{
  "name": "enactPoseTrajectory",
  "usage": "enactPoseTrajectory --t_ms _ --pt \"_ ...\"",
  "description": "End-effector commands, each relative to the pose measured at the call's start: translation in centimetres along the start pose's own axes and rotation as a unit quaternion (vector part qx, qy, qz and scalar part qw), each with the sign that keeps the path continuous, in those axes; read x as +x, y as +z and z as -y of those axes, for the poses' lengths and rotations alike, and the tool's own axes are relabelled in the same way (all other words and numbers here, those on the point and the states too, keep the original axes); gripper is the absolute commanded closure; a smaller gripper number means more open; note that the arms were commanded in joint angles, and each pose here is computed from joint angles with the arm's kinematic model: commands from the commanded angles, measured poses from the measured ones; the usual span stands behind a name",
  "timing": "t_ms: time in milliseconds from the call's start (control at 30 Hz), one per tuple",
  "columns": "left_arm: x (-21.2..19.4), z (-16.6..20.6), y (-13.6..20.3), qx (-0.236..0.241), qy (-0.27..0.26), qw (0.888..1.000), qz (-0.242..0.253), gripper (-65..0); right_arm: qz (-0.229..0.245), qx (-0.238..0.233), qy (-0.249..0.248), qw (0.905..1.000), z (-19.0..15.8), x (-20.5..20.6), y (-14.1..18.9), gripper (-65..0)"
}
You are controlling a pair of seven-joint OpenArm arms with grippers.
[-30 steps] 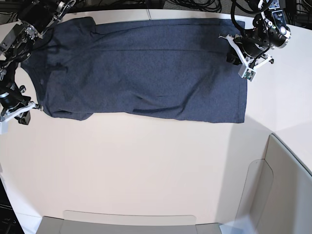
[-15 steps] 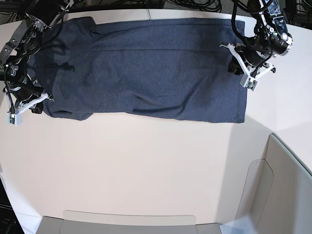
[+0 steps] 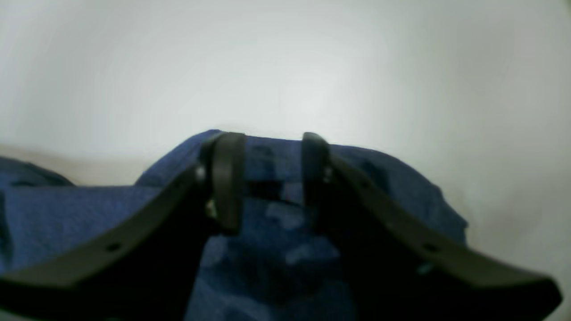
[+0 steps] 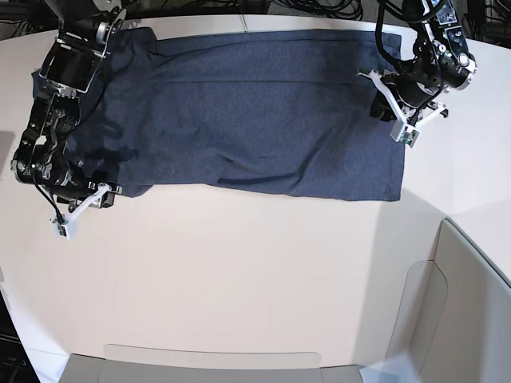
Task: Layout the t-shirt on the table in an organized manner, then fold the t-shirt properly
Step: 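Grasp the navy shirt hem corner with the right gripper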
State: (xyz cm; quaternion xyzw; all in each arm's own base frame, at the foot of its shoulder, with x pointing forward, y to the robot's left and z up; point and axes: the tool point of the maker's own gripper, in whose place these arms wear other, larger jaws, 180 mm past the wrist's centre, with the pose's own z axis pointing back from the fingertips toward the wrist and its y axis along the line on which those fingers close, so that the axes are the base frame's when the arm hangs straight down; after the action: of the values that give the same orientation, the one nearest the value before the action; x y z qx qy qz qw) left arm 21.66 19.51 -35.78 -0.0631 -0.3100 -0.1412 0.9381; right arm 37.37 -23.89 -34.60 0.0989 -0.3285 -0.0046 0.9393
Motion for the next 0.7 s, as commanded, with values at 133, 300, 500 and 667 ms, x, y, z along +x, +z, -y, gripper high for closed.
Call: enactPoseTrajectory --t_ms 133,300,500,667 --pt "0.1 -0.2 0.5 0.004 -0.005 1.000 0.007 -10.3 0.003 -0.001 0.041 0.9991 -0.1 1.4 0.2 -24.4" --pt "0.0 -0.2 0.5 0.004 -0.005 1.000 0.007 -10.3 -0.046 0.011 0.025 0.9986 0.2 -1.3 -2.2 -24.4" --pt "0.0 -0.1 0.5 0.003 -0.004 1.000 0.008 -10.3 -0.058 0.026 0.043 0.9971 -1.1 -3.1 -3.9 -18.5" --pt "-0.1 -0.1 0.5 0.003 -0.004 1.000 0.006 -10.3 -0.059 0.026 0.050 0.9967 -1.3 -3.3 -3.6 0.0"
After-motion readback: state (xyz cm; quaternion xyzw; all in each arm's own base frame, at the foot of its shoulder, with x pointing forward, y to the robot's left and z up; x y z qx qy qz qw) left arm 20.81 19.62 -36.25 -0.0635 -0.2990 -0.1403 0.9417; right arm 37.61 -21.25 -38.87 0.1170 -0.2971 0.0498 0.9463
